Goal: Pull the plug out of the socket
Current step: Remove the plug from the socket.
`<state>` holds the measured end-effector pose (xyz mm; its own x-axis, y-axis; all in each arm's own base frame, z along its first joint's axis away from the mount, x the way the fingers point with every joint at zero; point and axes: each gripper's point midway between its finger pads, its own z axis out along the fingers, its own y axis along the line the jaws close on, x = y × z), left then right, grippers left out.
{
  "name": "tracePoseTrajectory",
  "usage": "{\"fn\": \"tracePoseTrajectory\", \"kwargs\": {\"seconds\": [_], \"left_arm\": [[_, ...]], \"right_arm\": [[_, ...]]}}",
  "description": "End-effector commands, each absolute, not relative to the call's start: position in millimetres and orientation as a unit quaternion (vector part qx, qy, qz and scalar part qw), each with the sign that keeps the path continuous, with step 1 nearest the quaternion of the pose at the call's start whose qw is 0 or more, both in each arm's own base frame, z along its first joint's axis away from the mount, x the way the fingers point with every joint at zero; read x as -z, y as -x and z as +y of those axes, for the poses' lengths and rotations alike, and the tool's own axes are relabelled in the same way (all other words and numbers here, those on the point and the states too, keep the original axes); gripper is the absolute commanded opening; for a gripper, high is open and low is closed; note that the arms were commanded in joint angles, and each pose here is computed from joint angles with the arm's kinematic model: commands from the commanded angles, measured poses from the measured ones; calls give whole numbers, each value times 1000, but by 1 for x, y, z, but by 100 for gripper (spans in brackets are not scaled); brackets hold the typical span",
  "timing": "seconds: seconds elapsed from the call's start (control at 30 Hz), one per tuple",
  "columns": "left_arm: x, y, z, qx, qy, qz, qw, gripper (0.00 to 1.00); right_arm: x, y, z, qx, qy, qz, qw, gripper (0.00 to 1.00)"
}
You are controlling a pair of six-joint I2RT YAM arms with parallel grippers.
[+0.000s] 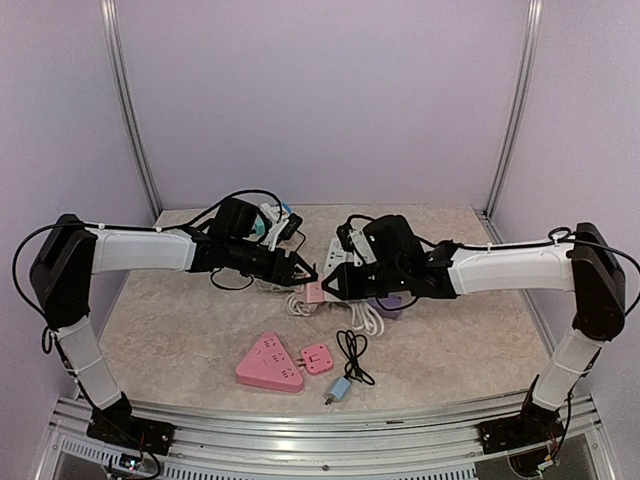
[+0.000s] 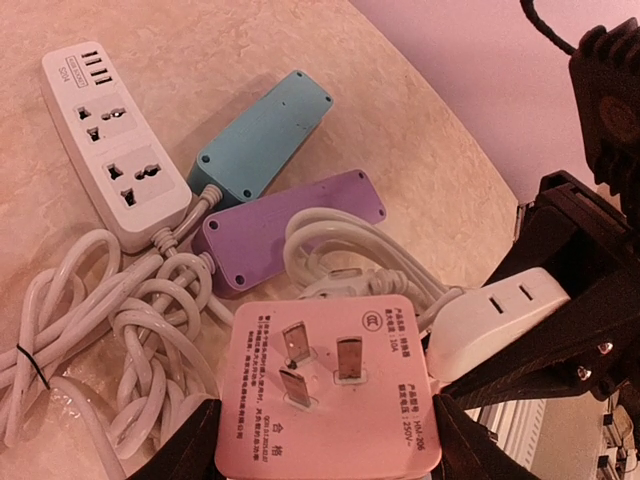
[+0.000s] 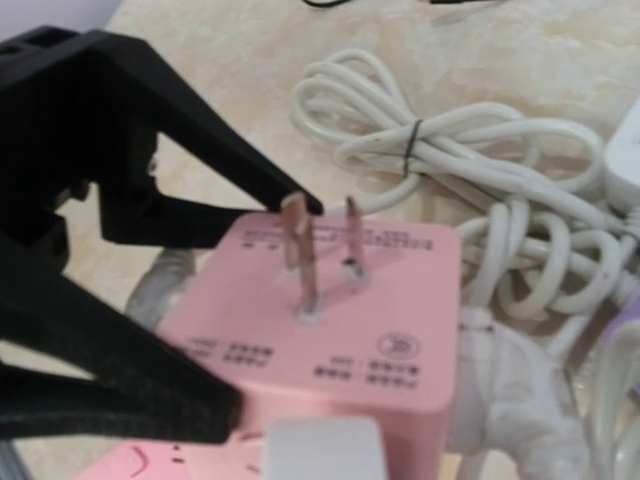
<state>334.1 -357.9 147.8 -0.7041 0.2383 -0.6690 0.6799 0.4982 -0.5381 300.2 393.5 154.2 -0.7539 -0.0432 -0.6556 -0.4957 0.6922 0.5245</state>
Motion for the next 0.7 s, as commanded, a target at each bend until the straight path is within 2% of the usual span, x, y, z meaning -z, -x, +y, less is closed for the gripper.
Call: {"fn": "tracePoseTrajectory", "kwargs": {"seconds": [0.0,0.4,0.67], "left_arm": [[-178,-351,-350,408,-273,814,310,34],[-177,-352,-349,407,-272,815,310,34],[-177,-353,-348,405,-270,816,310,34]], "right_arm": [[-131,-320,358,-239,120,907,325,0],[-125,-323,352,-175,118,919,333,0],[-147,-321,355,-212,116,902,358,0]]}}
